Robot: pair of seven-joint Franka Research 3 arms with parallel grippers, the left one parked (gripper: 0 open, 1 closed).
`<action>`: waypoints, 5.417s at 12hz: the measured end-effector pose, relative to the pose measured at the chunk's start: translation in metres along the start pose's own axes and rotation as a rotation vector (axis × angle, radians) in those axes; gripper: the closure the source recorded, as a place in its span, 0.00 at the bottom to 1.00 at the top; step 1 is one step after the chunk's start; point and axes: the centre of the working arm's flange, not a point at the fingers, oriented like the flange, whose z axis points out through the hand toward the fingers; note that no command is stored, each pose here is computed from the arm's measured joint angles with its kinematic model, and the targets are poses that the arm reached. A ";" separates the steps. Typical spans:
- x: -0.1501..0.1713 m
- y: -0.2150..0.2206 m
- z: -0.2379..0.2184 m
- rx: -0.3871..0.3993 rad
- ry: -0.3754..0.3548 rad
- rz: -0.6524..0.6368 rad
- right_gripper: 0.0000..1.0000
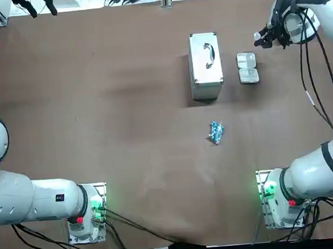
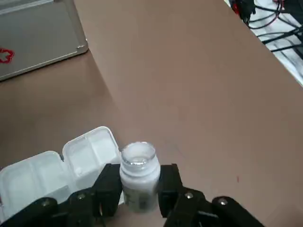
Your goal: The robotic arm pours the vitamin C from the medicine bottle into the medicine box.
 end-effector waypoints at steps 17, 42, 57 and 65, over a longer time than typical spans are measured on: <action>0.093 -0.018 0.013 -0.033 -0.469 -0.225 0.57; 0.102 -0.061 0.051 0.031 -0.702 -0.639 0.57; 0.116 -0.075 0.056 -0.027 -0.849 -0.687 0.57; 0.118 -0.086 0.069 -0.046 -0.904 -0.737 0.57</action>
